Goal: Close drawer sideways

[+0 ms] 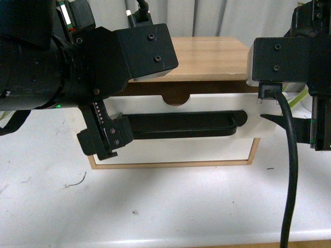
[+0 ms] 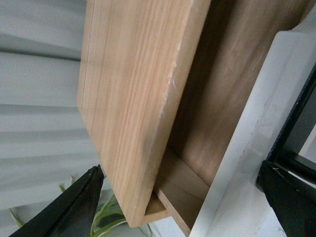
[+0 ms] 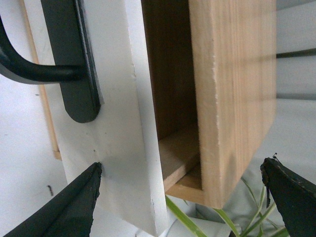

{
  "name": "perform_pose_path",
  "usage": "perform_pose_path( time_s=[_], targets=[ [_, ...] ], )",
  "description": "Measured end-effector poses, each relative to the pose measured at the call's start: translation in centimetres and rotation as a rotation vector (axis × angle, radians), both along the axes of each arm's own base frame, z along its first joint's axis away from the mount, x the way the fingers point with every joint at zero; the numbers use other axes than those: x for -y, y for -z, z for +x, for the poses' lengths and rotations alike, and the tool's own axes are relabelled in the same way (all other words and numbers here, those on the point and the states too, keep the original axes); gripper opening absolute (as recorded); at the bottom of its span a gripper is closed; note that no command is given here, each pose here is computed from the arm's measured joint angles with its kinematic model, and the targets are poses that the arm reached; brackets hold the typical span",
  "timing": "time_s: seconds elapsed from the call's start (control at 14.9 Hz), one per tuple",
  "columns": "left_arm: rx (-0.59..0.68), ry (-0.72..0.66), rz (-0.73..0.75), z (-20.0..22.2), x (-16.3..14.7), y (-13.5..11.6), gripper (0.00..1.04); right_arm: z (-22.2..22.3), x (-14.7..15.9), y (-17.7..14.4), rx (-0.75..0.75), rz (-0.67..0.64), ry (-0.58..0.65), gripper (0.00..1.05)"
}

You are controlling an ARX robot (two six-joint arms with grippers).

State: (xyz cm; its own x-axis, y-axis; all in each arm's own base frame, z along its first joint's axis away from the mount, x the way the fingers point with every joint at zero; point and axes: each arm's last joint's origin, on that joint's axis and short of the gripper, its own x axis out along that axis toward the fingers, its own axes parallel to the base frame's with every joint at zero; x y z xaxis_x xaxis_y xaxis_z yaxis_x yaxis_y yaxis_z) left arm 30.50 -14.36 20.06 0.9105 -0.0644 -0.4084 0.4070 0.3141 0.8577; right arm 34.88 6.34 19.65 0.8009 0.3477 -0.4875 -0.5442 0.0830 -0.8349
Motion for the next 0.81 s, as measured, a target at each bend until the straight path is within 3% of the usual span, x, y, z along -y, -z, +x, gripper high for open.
perform_pose_path(
  time_s=[0.13, 0.47, 0.61, 0.81],
  targets=[
    [0.014, -0.05, -0.002, 2.1, 0.0, 0.8, 0.98, 2.2, 0.3, -1.3, 0.085, -0.021, 0.056, 0.98],
    [0.111, -0.1, -0.028, 3.5, 0.6, 0.2, 0.98, 3.3, 0.2, -0.8, 0.076, 0.025, 0.109, 0.98],
    [0.068, -0.09, -0.029, 3.2, 0.6, 0.5, 0.98, 3.1, 0.2, -0.9, 0.07, 0.052, 0.123, 0.98],
    [0.086, -0.018, -0.18, 0.2, 0.8, -1.5, 0.98, 1.1, 0.2, -2.6, 0.101, 0.224, 0.155, 0.98]
  ],
)
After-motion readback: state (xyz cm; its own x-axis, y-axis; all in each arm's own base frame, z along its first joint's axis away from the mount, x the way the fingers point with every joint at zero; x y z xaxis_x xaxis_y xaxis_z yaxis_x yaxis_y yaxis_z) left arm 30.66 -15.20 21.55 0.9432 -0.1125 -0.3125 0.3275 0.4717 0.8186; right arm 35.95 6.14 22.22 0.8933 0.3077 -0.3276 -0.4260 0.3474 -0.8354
